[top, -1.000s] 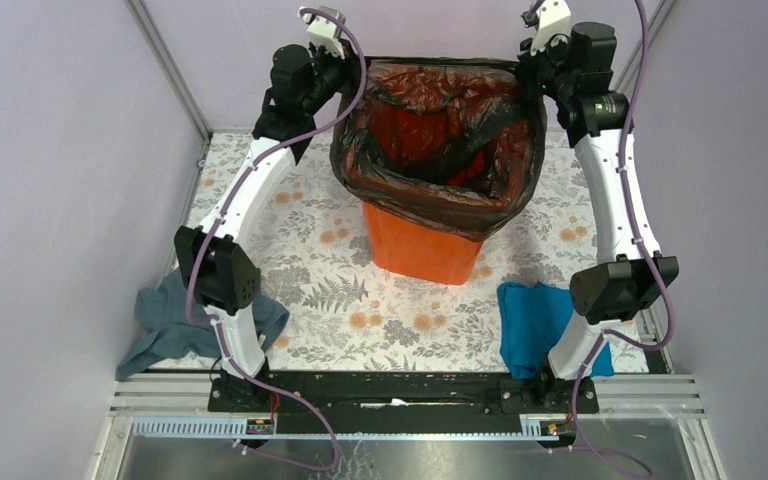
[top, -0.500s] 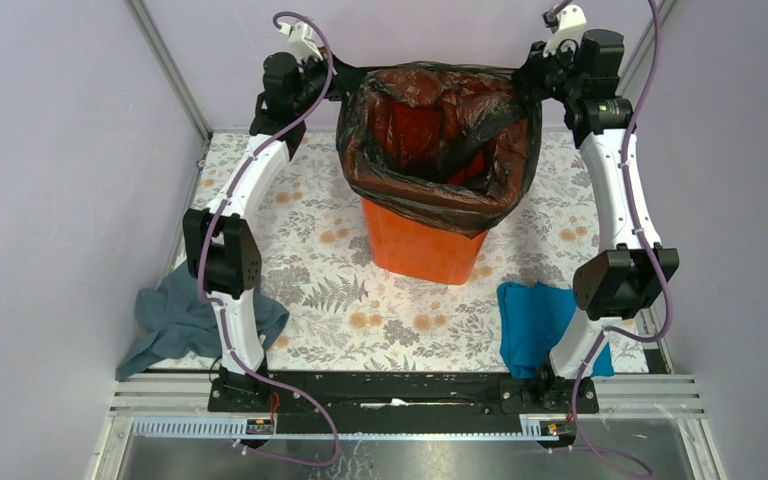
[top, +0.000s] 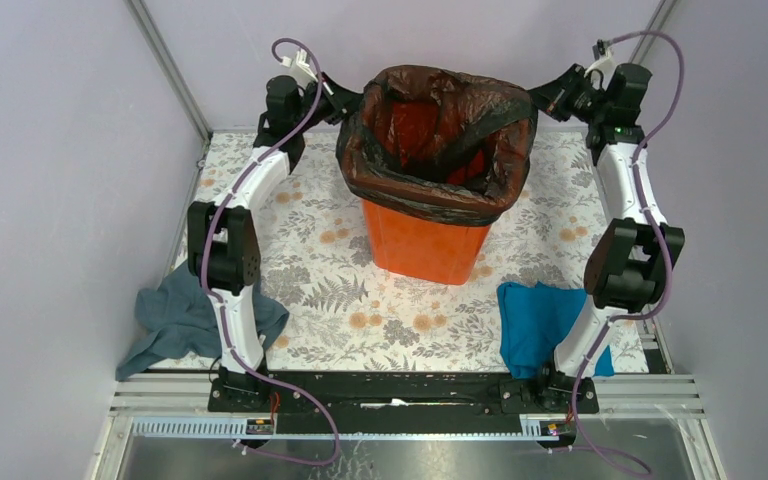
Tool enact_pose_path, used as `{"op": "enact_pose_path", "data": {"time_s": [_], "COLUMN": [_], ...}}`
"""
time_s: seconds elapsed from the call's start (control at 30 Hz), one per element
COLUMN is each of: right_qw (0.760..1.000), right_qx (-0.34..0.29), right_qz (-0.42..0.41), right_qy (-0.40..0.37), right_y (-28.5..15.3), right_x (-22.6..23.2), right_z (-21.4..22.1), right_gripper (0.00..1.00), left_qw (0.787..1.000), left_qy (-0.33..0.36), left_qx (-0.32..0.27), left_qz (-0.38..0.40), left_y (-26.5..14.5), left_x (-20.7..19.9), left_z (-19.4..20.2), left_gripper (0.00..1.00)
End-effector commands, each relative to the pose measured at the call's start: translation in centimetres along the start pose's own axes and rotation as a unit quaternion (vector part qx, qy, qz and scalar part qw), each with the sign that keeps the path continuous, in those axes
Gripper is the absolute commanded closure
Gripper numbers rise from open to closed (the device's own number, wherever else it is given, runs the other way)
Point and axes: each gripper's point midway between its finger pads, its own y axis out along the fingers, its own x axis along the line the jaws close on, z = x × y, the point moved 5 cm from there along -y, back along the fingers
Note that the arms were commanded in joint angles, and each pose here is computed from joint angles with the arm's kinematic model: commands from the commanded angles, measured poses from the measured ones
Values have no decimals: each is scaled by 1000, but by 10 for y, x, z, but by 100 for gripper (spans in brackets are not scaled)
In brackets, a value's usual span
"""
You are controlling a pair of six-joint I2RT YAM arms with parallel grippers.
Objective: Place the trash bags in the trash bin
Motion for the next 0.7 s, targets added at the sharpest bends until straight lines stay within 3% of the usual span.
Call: {"op": "enact_pose_path", "data": {"time_s": [0.0,0.17,0.3,0.37,0.47,0.57,0.67], "right_qw": [989,975,976,983,989,986,982], "right_qx": [-25,-24,-32,-30,-27,-32,-41], "right_qz": [-121,-142,-96,-41,71,146,177], "right_qy": [76,168,193,179,125,67,45], "right_y": [-7,-11,-24,-31,-47,-67,-84], "right_x": [27,10,-3,-10,-15,-13,-2], "right_z": [-10,-6,-5,-5,-5,-7,-4], "right_gripper": [87,82,66,50,29,18,13], "left_qw": [998,997,997,997,998,997,995], "left_qy": [-31,-65,-73,-62,-44,-40,-47], "left_qx": [-31,-21,-31,-39,-45,-52,-67], "left_qz": [38,28,22,14,-10,-44,-62], "left_y": [-16,-26,-45,-55,-69,-87,-109], "left_x": [-13,-3,-2,-10,-16,-13,-12], "left_z": [-13,-9,-14,-22,-28,-31,-36], "left_gripper": [100,100,92,81,72,52,37]}}
